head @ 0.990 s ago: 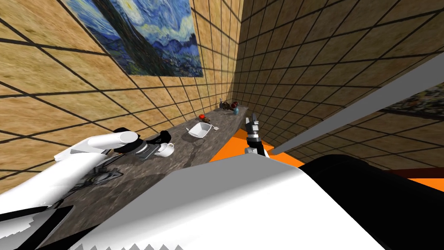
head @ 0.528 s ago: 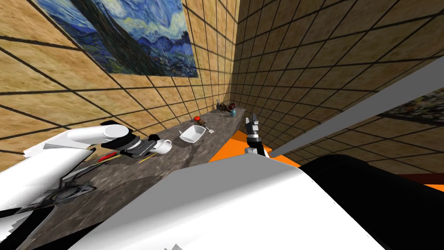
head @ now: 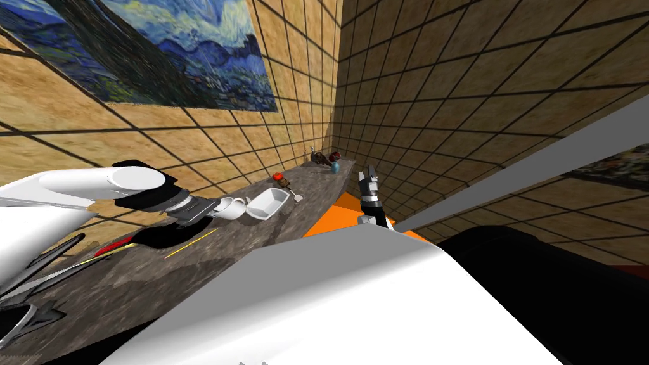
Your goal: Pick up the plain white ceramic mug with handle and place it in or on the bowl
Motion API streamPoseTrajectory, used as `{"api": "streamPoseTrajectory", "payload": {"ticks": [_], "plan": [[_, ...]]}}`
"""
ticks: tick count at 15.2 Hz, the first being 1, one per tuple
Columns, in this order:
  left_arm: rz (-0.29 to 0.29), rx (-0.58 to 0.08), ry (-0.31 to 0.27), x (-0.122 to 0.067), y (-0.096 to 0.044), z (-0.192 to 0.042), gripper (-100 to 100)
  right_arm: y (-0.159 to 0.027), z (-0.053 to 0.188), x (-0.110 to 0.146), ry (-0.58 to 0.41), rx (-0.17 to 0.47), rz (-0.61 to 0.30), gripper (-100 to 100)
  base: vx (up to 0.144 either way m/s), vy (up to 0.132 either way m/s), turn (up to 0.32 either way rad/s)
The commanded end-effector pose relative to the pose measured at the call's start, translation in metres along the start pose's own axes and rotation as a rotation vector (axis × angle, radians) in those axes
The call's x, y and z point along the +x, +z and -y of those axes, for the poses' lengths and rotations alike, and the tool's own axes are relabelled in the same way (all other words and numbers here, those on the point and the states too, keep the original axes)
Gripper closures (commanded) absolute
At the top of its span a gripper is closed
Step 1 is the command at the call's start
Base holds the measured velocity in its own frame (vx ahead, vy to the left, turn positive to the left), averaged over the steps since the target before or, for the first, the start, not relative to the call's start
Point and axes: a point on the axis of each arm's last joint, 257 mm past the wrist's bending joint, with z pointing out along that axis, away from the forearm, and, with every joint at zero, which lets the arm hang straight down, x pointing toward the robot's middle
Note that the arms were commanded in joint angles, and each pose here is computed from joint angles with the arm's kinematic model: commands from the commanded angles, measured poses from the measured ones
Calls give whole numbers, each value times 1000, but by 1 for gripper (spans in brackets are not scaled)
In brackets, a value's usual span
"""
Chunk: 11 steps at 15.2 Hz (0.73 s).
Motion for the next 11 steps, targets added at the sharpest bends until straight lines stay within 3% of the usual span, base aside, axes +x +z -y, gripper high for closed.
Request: {"api": "streamPoseTrajectory", "payload": {"ticks": [1,6,11], "plan": [[3,4,10,2,-13,3,100,0,0,0,0,0,0,0,88,-177,-52],[12,-7,34,6,-52,1,100,0,0,0,0,0,0,0,127,-180,-32],[4,-50,43,11,-67,-11,100,0,0,0,0,0,0,0,77,-118,-18]]}}
